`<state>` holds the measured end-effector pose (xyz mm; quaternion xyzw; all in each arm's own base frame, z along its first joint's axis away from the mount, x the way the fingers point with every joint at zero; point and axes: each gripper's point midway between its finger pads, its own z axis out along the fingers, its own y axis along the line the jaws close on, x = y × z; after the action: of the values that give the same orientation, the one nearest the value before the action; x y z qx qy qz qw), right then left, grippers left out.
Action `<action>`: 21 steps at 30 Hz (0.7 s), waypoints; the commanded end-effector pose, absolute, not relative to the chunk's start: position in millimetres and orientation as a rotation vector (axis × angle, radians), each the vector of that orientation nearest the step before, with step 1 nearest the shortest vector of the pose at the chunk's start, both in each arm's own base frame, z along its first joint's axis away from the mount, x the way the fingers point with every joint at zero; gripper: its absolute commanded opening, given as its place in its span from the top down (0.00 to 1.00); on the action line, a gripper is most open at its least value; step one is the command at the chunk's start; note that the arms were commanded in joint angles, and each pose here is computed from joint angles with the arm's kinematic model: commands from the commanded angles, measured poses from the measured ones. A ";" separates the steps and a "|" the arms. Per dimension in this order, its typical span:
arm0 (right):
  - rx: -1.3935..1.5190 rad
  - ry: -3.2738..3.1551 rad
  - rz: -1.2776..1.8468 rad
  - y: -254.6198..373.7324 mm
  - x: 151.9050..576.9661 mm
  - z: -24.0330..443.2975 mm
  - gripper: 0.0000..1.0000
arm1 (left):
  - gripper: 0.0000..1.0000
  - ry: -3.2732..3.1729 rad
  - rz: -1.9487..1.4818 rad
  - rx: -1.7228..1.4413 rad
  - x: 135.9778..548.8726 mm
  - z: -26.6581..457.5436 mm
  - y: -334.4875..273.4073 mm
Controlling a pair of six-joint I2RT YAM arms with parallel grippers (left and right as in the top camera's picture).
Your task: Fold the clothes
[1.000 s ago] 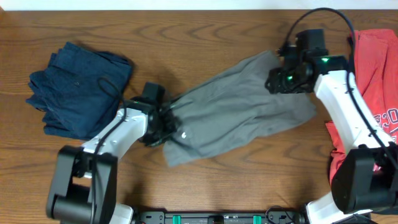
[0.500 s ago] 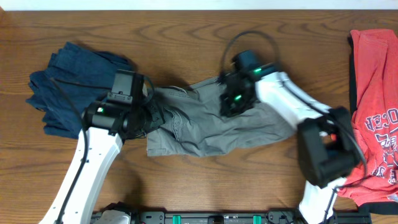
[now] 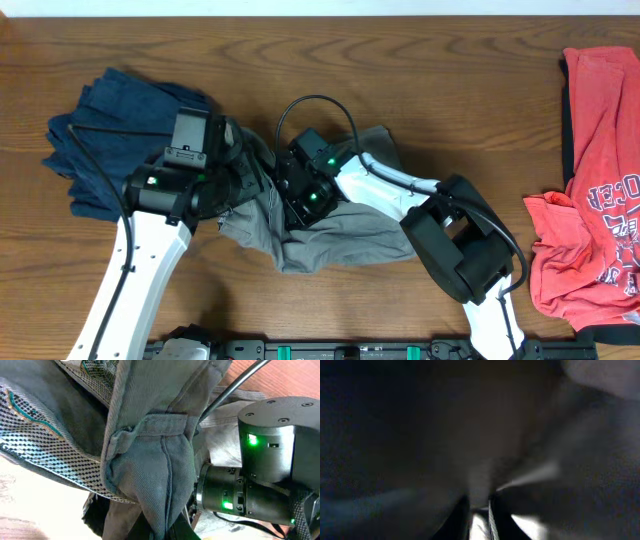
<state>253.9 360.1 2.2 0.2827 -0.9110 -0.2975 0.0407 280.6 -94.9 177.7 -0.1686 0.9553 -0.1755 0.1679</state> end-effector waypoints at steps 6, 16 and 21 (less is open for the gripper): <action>0.485 -3.193 -0.428 232.1 343.7 55.7 0.84 | 0.94 2.664 -0.505 -0.449 287.8 195.0 -94.3; 0.318 -3.070 -0.151 113.6 324.5 27.8 0.84 | 0.94 2.654 -0.605 -0.487 288.8 199.2 -106.8; 0.283 -3.037 -0.139 102.7 301.9 -6.4 0.84 | 0.94 2.648 -0.663 -0.463 292.9 199.8 -128.9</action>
<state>317.1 110.7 10.6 0.0848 -0.9946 -0.0555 0.0240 288.4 -112.1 186.3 -0.1689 0.9466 -0.2078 0.1796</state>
